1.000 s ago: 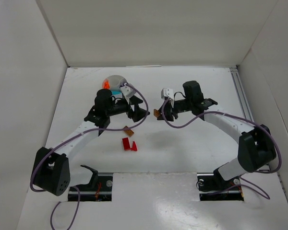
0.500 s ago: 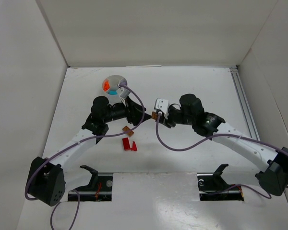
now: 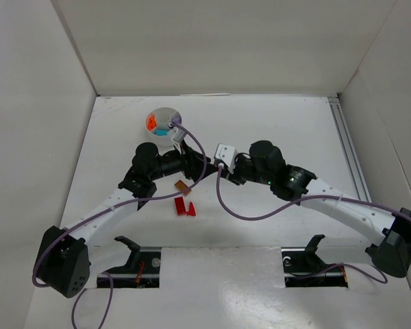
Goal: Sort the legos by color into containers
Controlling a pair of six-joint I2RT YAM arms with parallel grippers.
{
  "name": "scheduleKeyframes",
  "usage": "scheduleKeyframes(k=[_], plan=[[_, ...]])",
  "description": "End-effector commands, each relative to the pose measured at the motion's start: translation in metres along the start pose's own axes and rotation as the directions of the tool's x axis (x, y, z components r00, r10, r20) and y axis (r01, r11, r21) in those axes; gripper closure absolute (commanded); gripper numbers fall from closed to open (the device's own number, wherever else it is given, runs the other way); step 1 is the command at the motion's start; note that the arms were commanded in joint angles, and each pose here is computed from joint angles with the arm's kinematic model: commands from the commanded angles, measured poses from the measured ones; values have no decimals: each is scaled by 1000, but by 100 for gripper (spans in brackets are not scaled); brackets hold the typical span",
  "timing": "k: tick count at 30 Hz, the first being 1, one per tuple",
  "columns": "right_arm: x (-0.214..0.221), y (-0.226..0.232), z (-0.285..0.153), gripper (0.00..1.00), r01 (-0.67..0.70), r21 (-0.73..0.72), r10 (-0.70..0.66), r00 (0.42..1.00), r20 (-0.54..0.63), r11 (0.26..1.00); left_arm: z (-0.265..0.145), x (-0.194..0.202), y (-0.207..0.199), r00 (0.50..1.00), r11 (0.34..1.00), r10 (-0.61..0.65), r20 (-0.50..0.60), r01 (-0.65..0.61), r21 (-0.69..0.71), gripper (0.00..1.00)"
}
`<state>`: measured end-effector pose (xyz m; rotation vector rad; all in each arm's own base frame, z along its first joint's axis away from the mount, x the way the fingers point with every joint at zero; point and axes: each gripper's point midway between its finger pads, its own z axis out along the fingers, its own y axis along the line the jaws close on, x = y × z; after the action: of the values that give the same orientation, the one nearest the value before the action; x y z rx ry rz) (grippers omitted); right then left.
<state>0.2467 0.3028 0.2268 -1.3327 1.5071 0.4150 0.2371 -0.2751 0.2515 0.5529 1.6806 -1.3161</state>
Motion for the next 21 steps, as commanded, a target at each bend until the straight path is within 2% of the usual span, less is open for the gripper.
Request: scheduleKeyframes(k=[1,4,9,11,16,18,21], plan=[[-23,-11,-2,100,-4,54,0,997,76,999,5,-4,-7,999,999,24,21,-25,35,41],[-25,-12,-2,100,-3,58,-2,996,84,998,10,2,-9,1000,999,15,0,-15,46,46],[-21,-10,-1,100,-4,54,0,997,76,999,18,-4,-8,1000,999,16,6,-16,39,66],[-19,-9,-3,100,-4,53,0,997,73,999,19,-3,-9,1000,999,7,5,-7,39,70],[-15,-1,-3,100,8,32,-10,997,71,999,22,-1,-8,1000,1000,-8,4,8,26,70],[-10,1,-2,100,6,28,-8,998,61,1000,21,-7,-6,1000,1000,-1,27,1,8,65],[-9,2,-4,100,6,28,-8,998,61,1000,20,-10,-8,999,1000,-5,39,5,4,65]])
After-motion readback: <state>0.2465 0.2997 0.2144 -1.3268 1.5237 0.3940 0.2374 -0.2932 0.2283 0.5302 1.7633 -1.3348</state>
